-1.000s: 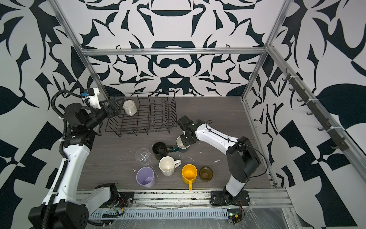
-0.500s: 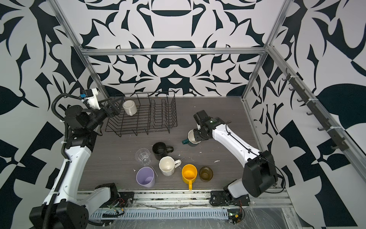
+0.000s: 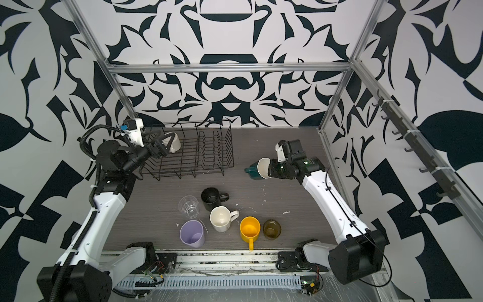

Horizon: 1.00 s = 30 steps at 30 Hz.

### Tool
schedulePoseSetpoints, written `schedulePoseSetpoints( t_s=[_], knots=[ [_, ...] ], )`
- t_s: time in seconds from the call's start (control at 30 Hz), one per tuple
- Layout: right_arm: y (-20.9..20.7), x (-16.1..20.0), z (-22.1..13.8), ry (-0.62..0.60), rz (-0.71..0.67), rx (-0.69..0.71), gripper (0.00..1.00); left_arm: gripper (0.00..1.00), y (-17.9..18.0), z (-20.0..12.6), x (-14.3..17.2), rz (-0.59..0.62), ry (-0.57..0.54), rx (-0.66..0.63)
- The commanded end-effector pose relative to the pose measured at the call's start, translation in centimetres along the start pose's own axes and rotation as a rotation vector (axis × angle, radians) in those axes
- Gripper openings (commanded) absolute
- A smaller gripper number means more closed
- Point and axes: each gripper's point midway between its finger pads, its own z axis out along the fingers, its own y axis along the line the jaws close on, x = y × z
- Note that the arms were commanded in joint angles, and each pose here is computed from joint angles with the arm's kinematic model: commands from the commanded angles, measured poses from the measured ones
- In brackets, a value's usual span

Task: Load cups into a dish rack
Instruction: Pick up the cup from the center of the table.

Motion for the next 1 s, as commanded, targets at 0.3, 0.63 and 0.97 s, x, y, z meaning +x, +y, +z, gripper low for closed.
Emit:
schedulePoseSetpoints(
  t_s=[0.3, 0.63, 0.97],
  knots=[
    [9.0, -5.8, -5.2, -0.185, -0.011, -0.428, 0.0, 0.97, -7.0, 0.4, 4.9, 0.282, -0.04, 0.351],
    [13.3, -6.8, -6.8, -0.148, -0.018, -0.664, 0.0, 0.99, -10.7, 2.2, 7.4, 0.308, 0.013, 0.505],
    [17.5, -5.0, -7.1, -0.062, -0.107, -0.789, 0.0, 0.99, -13.7, 3.7, 8.7, 0.315, 0.035, 0.614]
  ],
)
